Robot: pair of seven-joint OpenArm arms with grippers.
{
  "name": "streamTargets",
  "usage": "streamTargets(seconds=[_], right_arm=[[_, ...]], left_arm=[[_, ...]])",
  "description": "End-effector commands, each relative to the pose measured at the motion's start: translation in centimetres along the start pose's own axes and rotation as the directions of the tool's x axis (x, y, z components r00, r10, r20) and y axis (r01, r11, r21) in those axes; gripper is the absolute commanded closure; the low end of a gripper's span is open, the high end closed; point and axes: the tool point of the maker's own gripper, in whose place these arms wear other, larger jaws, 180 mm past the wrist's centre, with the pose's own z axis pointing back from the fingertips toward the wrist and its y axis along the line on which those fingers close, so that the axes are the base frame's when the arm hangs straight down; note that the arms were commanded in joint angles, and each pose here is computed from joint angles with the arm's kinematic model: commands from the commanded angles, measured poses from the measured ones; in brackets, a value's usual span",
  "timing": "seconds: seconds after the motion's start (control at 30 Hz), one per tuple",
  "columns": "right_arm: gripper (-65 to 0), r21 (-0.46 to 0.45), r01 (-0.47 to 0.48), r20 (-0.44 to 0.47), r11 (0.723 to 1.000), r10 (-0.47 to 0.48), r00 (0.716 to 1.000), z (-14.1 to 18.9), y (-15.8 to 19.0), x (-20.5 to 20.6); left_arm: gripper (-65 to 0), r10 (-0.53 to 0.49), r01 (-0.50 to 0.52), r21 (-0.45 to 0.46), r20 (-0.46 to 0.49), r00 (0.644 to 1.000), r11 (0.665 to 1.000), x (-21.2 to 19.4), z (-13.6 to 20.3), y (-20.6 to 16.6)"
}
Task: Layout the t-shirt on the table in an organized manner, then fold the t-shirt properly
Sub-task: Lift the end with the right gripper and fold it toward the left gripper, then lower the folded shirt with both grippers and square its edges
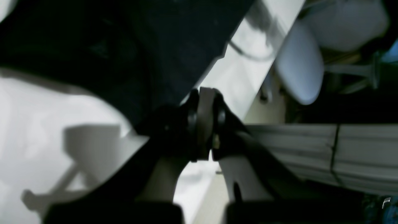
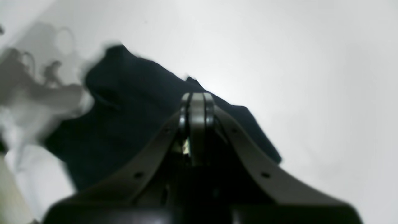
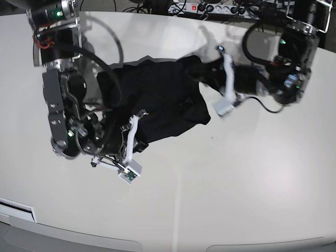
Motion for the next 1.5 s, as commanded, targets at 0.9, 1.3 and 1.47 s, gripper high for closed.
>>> streamTargets(seconds=[0.9, 1.3, 1.47], right_arm=[[0.0, -0.067, 0.044, -0.371, 0.997, -0.066, 0.926, -0.4, -4.4, -8.7], [0.0, -0.125, 0.22, -0.187, 0.968, -0.24, 0.952, 2.6, -2.9, -8.7], [0.0, -0.28, 0.372, -0.11, 0.885, -0.414, 0.904, 5.4, -7.0, -10.9]], left_arm=[[0.0, -0.202, 0.255, 0.31, -0.193, 0.96, 0.916, 2.0, -5.3, 11.8], [0.0, -0.21, 0.273, 0.469, -0.184, 0.96, 0.84, 10.7, 0.0, 17.9], [0.0, -0.061, 0.095, 0.355, -0.107, 0.992, 0.93, 12.2, 1.0, 15.8]])
